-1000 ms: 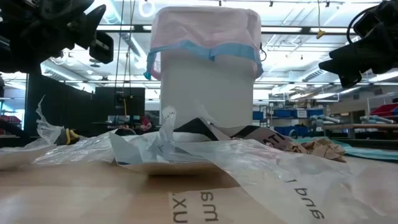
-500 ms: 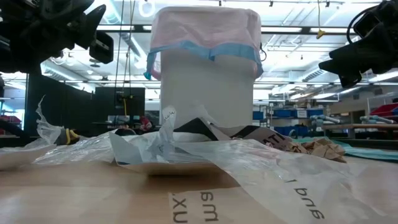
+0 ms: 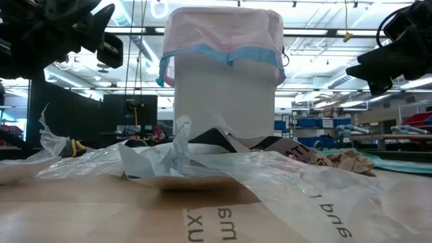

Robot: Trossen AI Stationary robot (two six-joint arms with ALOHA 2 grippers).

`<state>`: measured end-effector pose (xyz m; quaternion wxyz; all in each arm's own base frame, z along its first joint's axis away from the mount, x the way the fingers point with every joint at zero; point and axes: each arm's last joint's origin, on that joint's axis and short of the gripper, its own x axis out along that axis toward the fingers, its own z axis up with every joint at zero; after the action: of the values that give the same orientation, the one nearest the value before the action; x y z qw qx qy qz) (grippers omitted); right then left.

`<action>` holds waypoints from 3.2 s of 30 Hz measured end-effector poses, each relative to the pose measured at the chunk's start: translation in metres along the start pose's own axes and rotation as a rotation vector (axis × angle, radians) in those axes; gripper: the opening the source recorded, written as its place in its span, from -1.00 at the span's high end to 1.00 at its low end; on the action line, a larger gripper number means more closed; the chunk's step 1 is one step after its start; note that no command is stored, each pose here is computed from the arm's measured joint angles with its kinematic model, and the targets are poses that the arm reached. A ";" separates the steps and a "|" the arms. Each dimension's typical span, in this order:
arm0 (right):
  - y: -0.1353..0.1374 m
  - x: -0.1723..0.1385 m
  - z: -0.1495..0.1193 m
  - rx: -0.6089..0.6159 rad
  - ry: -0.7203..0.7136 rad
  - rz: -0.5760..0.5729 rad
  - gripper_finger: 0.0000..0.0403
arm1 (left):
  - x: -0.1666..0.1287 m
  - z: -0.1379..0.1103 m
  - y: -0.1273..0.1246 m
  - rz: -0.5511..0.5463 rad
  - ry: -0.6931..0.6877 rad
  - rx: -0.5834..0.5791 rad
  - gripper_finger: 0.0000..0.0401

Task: Place trash/remove bag and relplace
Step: Put the white tissue paper into the white trash bin

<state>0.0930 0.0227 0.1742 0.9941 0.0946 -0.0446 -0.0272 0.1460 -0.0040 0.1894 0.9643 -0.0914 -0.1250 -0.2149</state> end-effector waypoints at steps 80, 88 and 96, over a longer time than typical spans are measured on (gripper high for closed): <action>0.078 0.214 -0.062 -0.045 1.110 -0.234 -0.33 | 0.079 0.061 -0.044 0.765 0.810 -0.389 0.52; 0.071 0.212 -0.075 0.046 1.152 -0.380 0.39 | 0.085 0.050 -0.041 0.793 0.848 -0.369 0.52; 0.074 0.206 -0.050 0.152 1.114 -0.385 0.97 | 0.088 0.045 -0.040 0.803 0.864 -0.362 0.52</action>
<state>0.3056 0.0917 0.1563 0.8355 0.1718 0.4999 -0.1502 0.1961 -0.0638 0.2619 0.9025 -0.1981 0.3597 0.1297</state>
